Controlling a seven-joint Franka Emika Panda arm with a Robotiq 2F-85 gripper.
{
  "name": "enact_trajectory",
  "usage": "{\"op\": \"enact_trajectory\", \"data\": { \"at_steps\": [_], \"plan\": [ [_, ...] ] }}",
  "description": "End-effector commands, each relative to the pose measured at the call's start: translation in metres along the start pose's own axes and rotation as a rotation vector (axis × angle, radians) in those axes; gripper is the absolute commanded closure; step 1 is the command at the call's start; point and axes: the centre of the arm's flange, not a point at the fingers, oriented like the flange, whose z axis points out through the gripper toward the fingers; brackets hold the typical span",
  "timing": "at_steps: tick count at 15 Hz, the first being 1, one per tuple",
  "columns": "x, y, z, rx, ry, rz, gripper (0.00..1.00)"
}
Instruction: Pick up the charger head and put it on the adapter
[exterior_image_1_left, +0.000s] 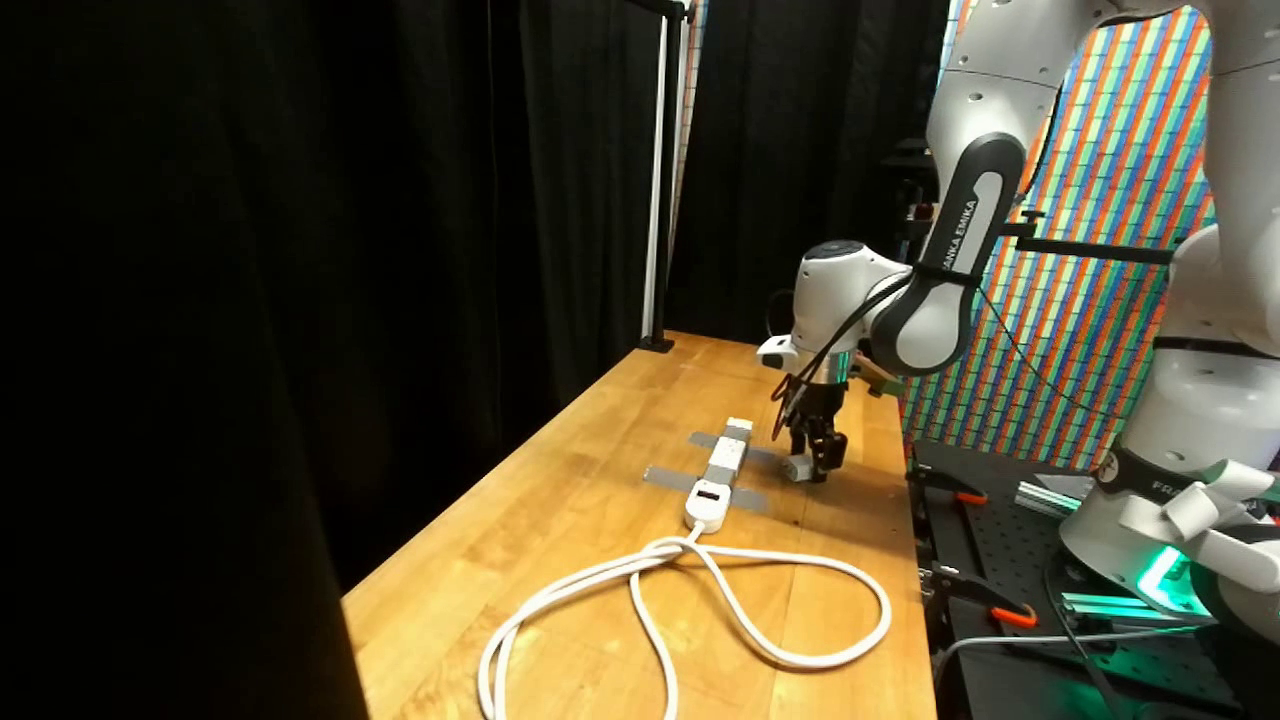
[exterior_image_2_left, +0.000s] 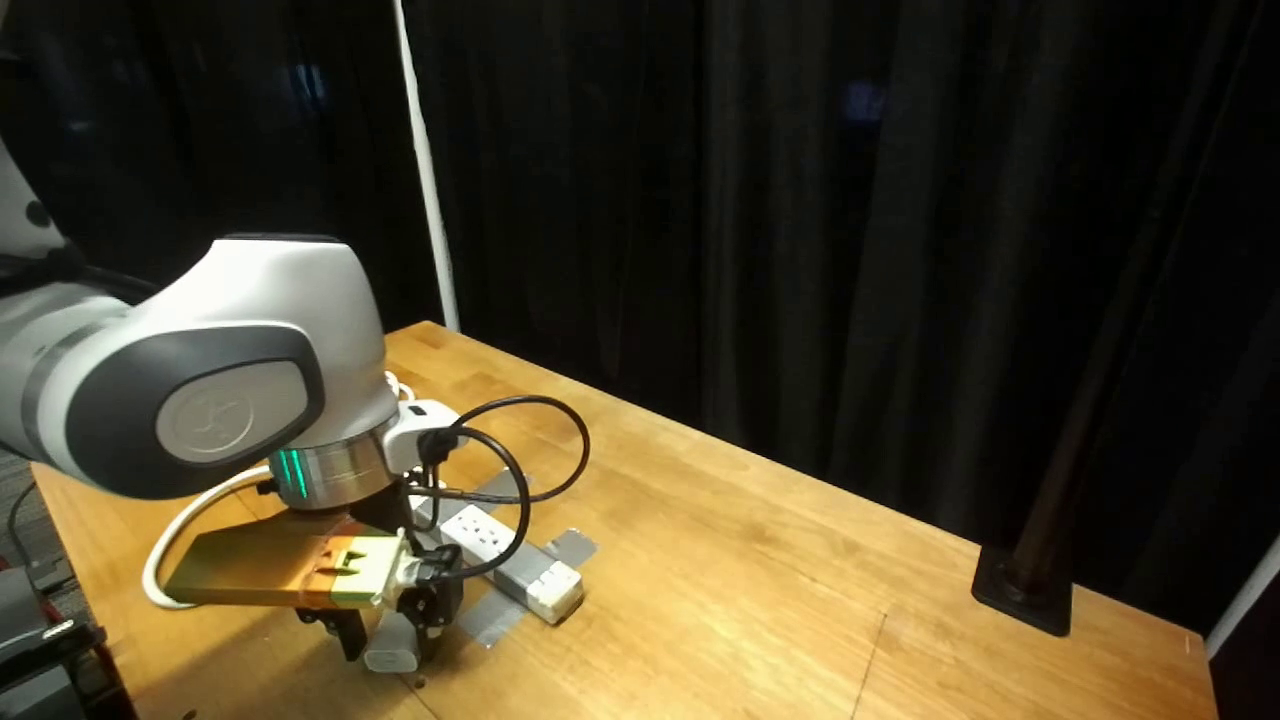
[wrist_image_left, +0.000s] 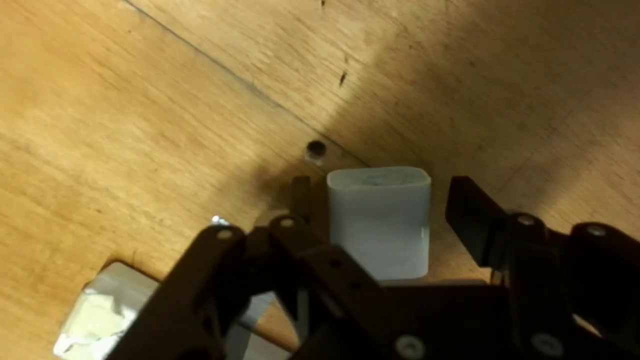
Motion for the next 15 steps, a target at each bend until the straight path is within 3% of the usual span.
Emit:
{"op": "enact_trajectory", "data": {
  "at_steps": [1,3,4,10,15],
  "plan": [
    [0.001,-0.002,0.010,0.011,0.041,-0.032,0.61],
    [0.001,-0.003,0.012,0.017,0.042,-0.038,0.74],
    [-0.001,-0.001,0.009,0.018,0.041,-0.042,0.76],
    [-0.005,0.012,-0.005,0.021,-0.037,-0.078,0.77],
    [0.004,0.024,-0.042,-0.012,-0.195,-0.097,0.77]
  ]
}}
